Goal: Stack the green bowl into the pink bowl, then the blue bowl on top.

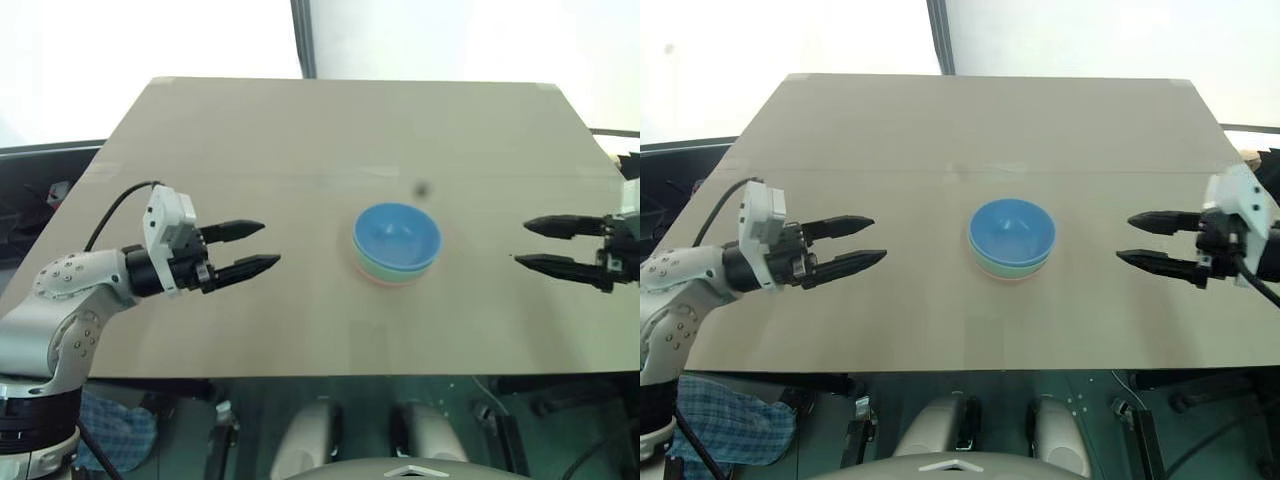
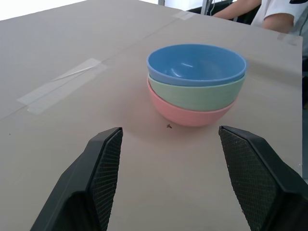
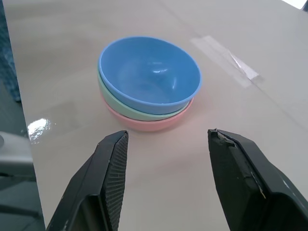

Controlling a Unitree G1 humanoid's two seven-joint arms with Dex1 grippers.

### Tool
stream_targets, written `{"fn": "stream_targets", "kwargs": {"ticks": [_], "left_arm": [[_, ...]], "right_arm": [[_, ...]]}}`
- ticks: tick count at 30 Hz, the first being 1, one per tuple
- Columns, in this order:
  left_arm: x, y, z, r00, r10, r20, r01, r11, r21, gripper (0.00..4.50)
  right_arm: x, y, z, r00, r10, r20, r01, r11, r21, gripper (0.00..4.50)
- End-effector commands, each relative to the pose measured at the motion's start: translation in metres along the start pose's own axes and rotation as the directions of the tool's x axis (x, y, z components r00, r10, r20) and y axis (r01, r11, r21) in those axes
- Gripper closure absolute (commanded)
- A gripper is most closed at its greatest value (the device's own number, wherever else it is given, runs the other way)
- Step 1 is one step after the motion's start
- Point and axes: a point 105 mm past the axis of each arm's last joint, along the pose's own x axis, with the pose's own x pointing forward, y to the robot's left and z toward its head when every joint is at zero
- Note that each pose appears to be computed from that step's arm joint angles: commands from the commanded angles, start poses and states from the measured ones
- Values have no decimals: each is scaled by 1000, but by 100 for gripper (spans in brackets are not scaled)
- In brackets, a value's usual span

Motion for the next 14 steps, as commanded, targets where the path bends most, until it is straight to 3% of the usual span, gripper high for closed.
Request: {"fn": "stream_targets", "kwargs": {"ticks": [1,14], "left_arm": [[-2,-1,6,999,26,30,-27,999,45,112],[-19,-1,2,998,31,52,-35,996,79,112]], "right_arm": [[-16,0,-2,997,-48,54,50,998,-43,176],[-48,3,-25,996,-92,19,91,995,33,176]]}}
